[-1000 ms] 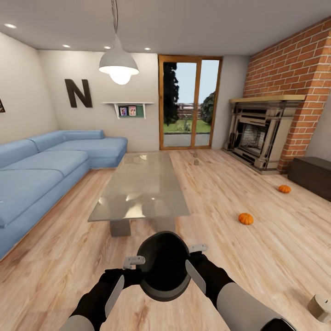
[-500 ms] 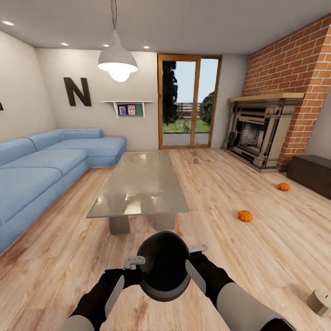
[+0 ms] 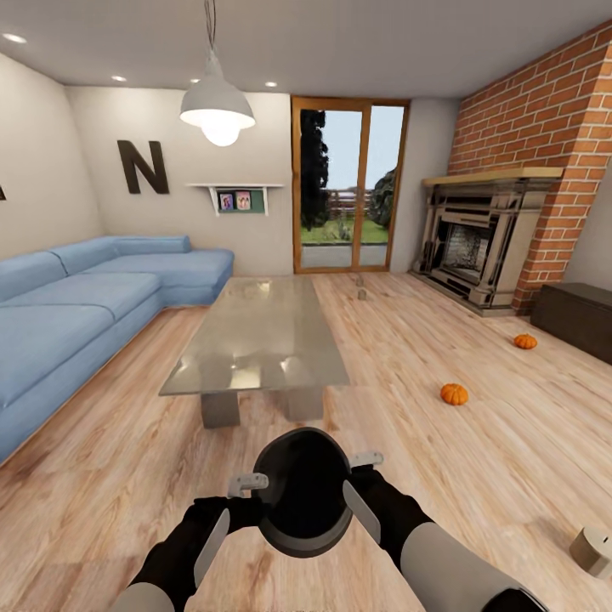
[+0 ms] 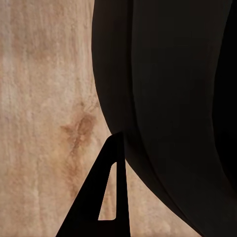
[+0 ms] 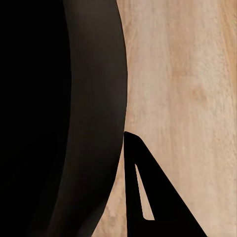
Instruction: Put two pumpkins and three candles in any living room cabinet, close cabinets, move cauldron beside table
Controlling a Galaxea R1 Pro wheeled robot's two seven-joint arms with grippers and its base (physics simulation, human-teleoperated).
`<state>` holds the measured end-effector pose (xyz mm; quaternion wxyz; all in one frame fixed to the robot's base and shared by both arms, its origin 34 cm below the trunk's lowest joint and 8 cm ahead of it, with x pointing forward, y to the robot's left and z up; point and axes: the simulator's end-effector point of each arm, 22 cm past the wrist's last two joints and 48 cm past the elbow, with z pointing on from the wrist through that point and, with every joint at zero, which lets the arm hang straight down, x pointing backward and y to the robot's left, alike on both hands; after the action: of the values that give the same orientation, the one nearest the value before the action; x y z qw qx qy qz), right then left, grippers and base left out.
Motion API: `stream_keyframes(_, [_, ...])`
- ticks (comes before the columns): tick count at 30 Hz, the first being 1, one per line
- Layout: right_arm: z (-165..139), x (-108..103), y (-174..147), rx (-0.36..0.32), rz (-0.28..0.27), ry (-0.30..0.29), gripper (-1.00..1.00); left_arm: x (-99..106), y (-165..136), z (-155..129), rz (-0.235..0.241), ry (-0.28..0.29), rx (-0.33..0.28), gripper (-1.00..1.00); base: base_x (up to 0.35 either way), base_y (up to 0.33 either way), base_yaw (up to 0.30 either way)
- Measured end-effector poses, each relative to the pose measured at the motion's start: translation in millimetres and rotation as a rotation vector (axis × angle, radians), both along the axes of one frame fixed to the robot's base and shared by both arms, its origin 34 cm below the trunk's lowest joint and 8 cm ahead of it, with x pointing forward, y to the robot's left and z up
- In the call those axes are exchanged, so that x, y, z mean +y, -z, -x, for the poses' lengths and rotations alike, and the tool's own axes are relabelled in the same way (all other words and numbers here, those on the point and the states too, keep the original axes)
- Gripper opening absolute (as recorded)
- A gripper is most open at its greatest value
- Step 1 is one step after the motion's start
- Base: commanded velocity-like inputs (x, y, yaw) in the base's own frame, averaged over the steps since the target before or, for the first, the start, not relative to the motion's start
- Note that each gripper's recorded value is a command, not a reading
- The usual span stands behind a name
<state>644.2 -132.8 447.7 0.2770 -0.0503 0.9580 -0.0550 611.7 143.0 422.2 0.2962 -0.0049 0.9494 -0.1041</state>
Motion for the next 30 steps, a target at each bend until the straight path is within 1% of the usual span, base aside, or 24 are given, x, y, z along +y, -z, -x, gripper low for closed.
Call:
stream_keyframes(28, [16,0,62,-0.002,0.001,0.0,-1.0,0,62,16,0.001,0.0,-0.002,-1.0,0.0,0.0,0.0])
stream_keyframes(30, [17,0,67,0.006,0.001,0.0,-1.0,0,67,17,0.001,0.0,0.006,-1.0,0.0,0.0,0.0])
